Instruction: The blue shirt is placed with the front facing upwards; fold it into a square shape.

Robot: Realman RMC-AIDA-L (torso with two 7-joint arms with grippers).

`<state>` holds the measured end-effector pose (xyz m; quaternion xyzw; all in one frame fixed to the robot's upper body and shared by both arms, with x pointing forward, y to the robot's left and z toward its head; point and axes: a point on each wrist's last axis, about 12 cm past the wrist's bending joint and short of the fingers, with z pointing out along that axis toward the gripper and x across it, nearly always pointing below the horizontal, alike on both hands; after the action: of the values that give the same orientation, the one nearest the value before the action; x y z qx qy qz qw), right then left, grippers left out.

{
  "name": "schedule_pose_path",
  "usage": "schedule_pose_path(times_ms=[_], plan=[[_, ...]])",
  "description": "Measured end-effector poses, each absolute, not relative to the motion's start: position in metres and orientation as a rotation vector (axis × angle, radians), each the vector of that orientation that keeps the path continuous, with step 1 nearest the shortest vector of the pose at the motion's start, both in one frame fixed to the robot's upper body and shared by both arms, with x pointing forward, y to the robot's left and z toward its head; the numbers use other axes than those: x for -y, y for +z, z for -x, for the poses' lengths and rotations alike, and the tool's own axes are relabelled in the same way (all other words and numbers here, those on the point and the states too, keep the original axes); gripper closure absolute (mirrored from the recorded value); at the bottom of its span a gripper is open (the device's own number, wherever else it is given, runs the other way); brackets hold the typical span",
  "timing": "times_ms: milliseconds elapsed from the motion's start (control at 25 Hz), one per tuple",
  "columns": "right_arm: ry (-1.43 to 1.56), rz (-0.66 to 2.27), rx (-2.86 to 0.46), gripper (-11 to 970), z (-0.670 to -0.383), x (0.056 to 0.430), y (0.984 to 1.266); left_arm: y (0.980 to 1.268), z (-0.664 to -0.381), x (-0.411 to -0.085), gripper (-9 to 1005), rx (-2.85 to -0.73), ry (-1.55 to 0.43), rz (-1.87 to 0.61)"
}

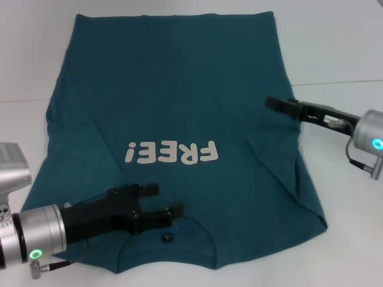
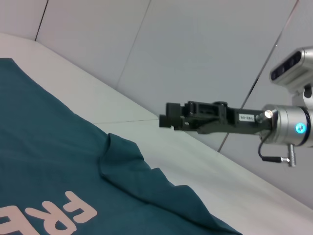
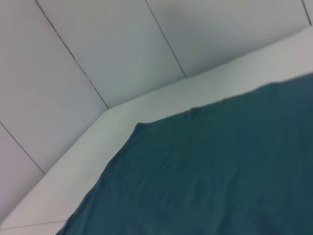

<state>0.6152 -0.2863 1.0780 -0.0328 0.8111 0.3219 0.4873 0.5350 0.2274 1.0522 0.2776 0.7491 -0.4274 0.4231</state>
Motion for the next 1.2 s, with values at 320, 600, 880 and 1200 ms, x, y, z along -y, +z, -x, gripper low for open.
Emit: schedule_pose_path(times_ms=[320,600,880,1200], plan=[[0.969,-0.082,-2.038,90,-0.589,0.325,1.078,1.053,-0.534,-0.227,77,-1.871,-1.078,-0.706],[1.108,-0.201,-2.086,43,-0.578,0.339,1.082,1.054,-0.534,-0.225,77,-1.865,-1.085,-0.715],[1.139,-0.205,-2.161,44,-0.580,0.323,1.075,1.054,-0.534,-0.224,76,-1.863,-1.092,-0.721],[1.103,-0.180,-2.254,43,-0.582,0.303,1.062,1.053,-0.533,-0.223,76,-1.866,-1.096,-0.734]])
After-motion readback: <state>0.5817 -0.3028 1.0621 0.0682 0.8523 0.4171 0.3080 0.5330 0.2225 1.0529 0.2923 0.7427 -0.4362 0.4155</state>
